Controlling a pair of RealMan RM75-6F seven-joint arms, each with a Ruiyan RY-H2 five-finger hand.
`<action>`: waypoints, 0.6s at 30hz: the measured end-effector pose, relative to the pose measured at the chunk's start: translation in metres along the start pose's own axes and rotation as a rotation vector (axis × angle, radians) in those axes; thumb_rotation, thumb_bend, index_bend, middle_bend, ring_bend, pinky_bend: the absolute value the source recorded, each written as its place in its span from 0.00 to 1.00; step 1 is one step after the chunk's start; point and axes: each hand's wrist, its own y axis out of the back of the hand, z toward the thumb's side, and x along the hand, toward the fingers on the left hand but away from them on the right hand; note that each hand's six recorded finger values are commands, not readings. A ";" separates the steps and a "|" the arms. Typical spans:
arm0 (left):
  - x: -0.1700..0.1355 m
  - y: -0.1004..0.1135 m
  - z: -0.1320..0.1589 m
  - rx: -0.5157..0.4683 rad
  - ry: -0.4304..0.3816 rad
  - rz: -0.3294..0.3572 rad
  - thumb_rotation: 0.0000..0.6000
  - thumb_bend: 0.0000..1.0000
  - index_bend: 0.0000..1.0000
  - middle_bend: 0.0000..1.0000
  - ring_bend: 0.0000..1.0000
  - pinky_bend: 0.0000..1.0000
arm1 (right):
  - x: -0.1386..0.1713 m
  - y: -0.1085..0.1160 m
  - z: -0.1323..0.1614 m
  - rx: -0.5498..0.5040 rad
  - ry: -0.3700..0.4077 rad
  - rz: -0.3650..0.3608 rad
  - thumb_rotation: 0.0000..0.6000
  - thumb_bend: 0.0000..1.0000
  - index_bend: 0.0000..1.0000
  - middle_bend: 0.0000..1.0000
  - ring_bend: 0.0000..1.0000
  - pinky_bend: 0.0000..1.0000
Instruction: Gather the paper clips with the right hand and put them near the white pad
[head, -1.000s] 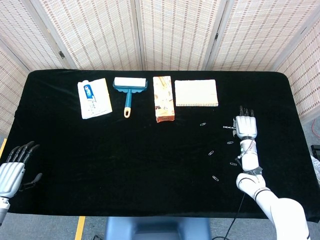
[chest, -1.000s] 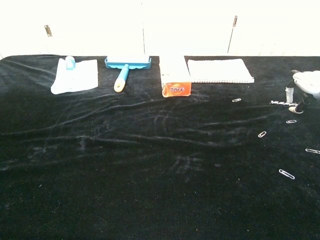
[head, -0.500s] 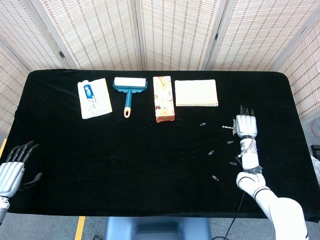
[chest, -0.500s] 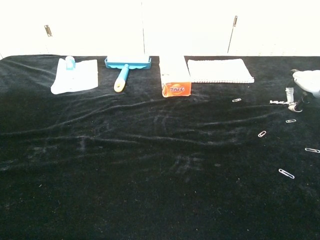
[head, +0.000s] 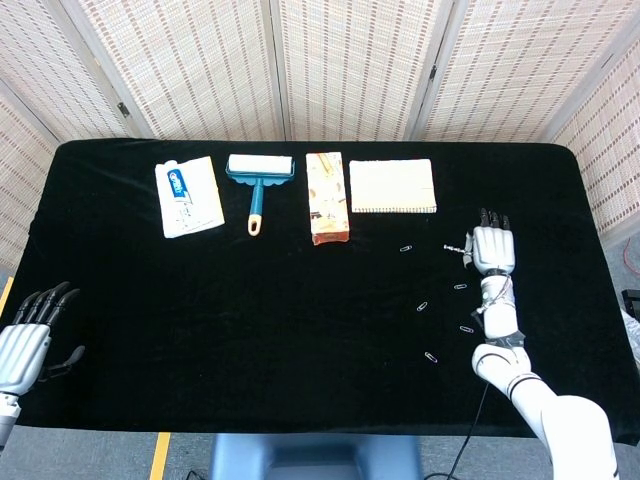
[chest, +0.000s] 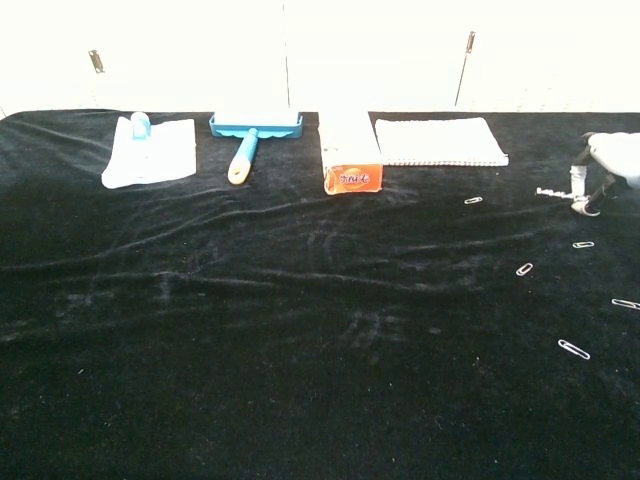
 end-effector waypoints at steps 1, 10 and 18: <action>0.000 0.000 0.000 0.000 -0.001 0.000 1.00 0.39 0.00 0.00 0.00 0.00 | 0.000 0.001 0.000 -0.008 0.002 -0.005 1.00 0.42 0.81 0.10 0.00 0.00; 0.001 -0.002 0.003 0.003 -0.008 -0.007 1.00 0.39 0.00 0.00 0.00 0.00 | 0.006 0.016 -0.002 -0.055 0.024 -0.049 1.00 0.44 0.83 0.11 0.00 0.00; 0.002 -0.003 0.004 0.002 -0.011 -0.014 1.00 0.39 0.00 0.00 0.00 0.00 | 0.011 0.032 0.003 0.023 0.067 -0.079 1.00 0.45 0.83 0.11 0.00 0.00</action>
